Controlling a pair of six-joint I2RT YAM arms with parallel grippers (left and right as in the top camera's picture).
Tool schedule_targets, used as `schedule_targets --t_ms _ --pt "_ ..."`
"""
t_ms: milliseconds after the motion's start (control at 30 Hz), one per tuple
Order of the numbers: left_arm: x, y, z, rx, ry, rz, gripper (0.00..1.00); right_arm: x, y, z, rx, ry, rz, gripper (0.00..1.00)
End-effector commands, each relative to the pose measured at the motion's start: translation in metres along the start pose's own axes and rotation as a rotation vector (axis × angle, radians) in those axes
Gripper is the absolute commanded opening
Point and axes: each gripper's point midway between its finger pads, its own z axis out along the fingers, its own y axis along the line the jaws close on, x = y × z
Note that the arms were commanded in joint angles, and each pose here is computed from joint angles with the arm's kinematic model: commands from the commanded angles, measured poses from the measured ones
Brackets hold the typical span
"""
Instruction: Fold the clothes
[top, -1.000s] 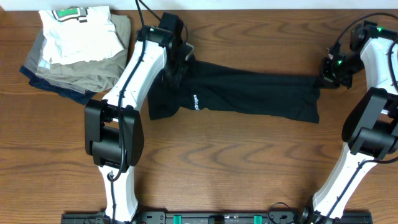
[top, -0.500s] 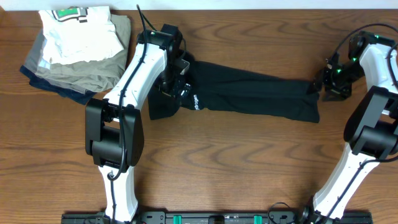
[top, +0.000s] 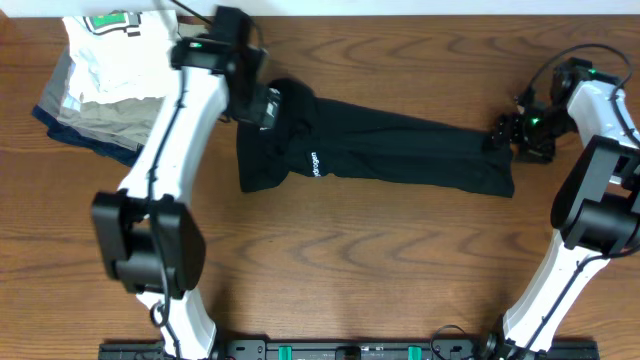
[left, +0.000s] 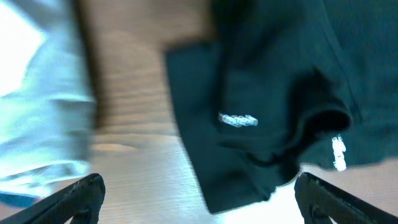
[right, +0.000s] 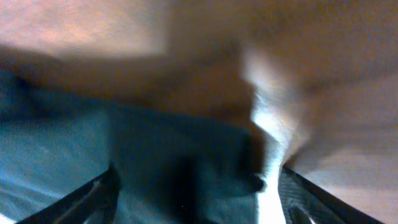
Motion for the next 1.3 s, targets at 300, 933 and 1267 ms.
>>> schedule_targets --t_ms 300,933,1267 --pt "0.001 0.023 -0.003 -0.030 0.002 -0.077 0.98 0.043 0.016 0.042 -0.025 0.117 0.065 0.15" --pt "0.002 0.023 -0.003 -0.030 0.004 -0.077 0.98 -0.016 -0.090 -0.051 -0.075 -0.160 0.195 0.01" --pt "0.002 0.023 -0.003 -0.030 0.004 -0.078 0.98 -0.017 -0.028 -0.098 -0.149 -0.112 0.086 0.01"
